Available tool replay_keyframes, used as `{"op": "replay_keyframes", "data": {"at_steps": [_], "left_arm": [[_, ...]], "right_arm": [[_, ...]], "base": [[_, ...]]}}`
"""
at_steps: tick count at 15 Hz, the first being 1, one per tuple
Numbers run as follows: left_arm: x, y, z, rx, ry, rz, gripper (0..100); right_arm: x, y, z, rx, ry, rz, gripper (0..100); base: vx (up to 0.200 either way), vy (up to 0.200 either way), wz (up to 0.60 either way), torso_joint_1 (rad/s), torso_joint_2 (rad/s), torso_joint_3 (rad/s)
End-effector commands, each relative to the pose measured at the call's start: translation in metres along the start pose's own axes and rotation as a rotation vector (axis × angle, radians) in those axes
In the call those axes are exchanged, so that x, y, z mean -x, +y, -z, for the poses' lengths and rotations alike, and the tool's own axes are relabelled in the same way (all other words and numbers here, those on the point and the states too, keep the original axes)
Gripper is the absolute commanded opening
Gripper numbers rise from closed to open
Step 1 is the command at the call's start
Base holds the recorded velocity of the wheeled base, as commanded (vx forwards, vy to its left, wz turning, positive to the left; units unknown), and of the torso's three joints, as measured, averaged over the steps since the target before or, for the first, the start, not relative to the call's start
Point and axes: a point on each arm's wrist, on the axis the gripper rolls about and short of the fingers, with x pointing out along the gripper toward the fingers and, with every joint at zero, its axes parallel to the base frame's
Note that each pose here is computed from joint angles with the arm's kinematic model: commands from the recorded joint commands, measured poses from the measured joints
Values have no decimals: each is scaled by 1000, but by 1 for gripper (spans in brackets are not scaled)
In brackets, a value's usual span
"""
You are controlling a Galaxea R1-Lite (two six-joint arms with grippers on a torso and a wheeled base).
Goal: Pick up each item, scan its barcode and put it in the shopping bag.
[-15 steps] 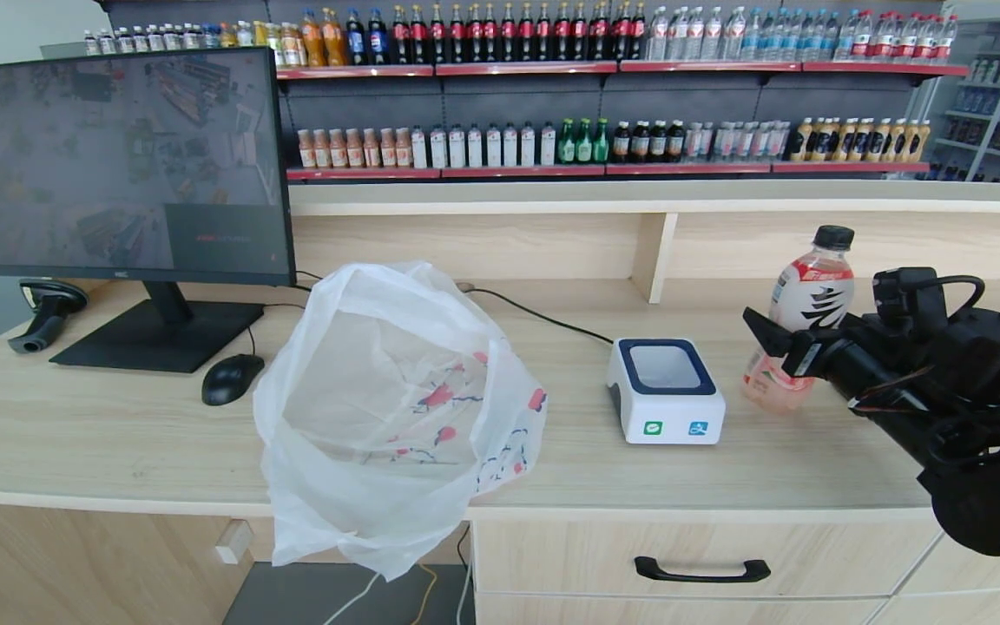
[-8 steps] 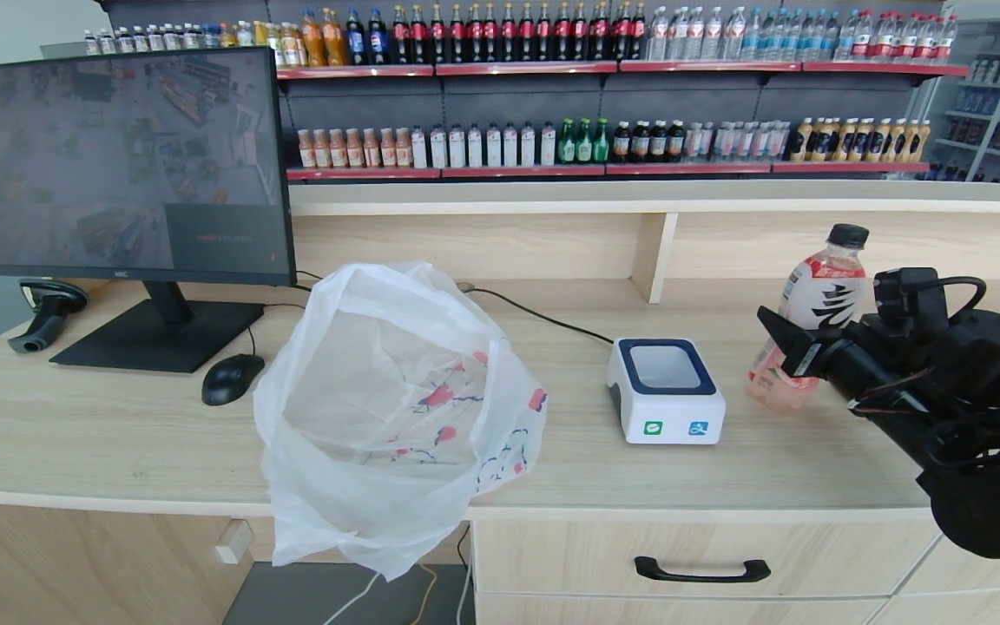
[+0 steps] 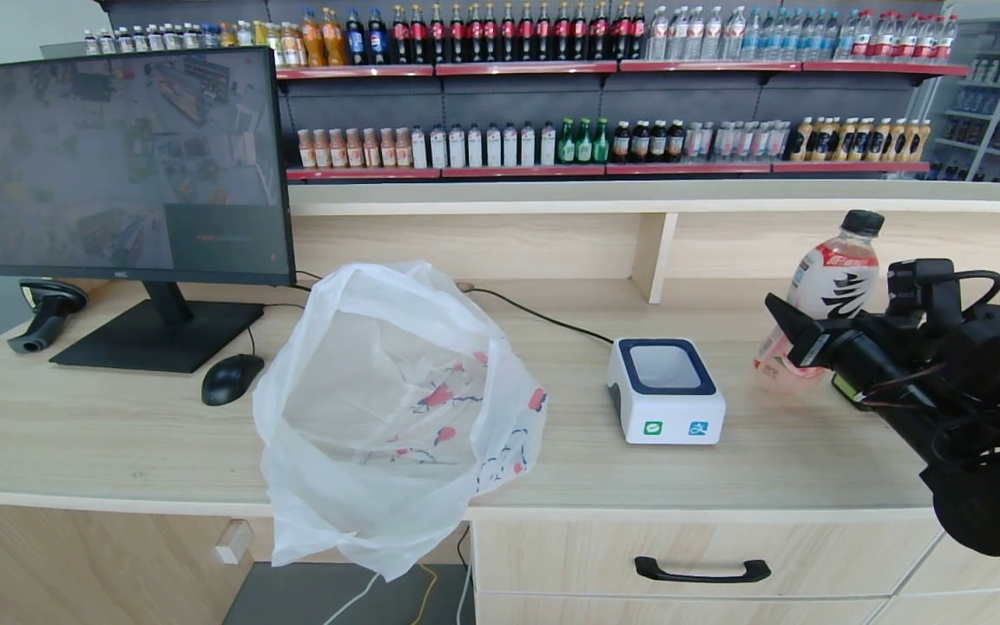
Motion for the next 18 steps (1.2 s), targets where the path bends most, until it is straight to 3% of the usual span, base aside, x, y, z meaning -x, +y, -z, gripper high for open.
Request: {"op": "replay_keyframes", "data": {"at_steps": [1,9,10,13,18], "left_arm": [[0,0,0,0,-1,0,100],[0,0,0,0,-1,0,100],[0,0,0,0,-1,0,100],[0,0,0,0,-1,0,100],[0,0,0,0,-1,0,100]], "right_arm": [[4,1,-14,3,-41,-3,0],[33,15,-68,7,-184,-43,0],[47,18,-84,8,-214,-48,0],[83,29,-100,1,-193,-85,0],[140,51,-127,-15,-71,-207,0]], "base": [[0,0,0,0,0,0],[0,0,0,0,0,0],[0,0,0,0,0,0],[0,0,0,0,0,0],[0,0,0,0,0,0]]}}
